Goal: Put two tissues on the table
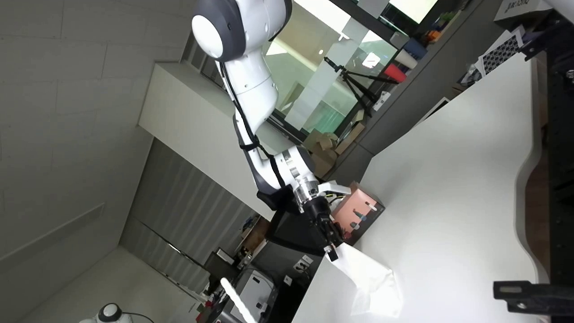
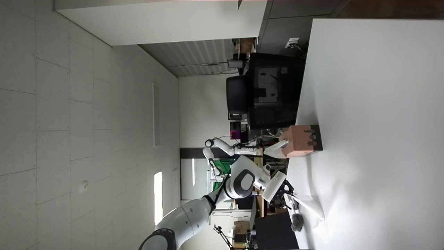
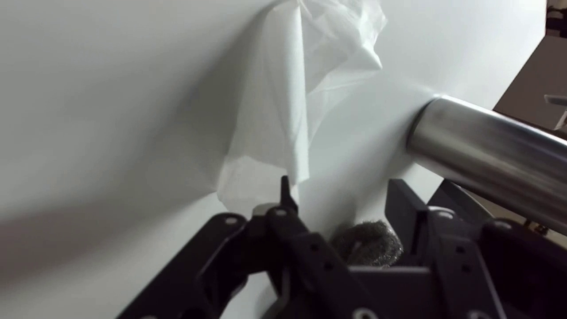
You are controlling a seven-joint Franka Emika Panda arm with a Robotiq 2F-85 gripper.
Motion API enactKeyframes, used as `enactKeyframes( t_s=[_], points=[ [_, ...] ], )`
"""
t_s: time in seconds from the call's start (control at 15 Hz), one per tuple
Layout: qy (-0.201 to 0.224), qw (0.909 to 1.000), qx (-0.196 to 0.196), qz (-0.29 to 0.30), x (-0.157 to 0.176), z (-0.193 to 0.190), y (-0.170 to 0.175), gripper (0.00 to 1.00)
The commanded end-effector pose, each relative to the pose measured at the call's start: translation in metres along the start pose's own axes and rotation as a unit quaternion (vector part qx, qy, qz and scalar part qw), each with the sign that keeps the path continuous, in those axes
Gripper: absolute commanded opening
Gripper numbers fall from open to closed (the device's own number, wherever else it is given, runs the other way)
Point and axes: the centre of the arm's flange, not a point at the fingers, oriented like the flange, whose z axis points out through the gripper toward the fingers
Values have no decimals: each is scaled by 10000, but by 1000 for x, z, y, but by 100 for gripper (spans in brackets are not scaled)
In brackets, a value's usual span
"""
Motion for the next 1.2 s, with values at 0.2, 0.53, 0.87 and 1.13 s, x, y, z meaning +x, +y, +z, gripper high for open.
enactKeyframes(
  t_s=[0.2, 0.53, 0.87, 1.13],
  points=[
    [-830, 9895, -1147, 294, 9, -36, -45, 100],
    [-1209, 9747, -1856, 299, 19, -52, -74, 100],
    [-1317, 9652, -2230, 353, 21, -66, -86, 100],
    [-889, 9625, -2514, 498, 21, -86, -77, 100]
  ],
)
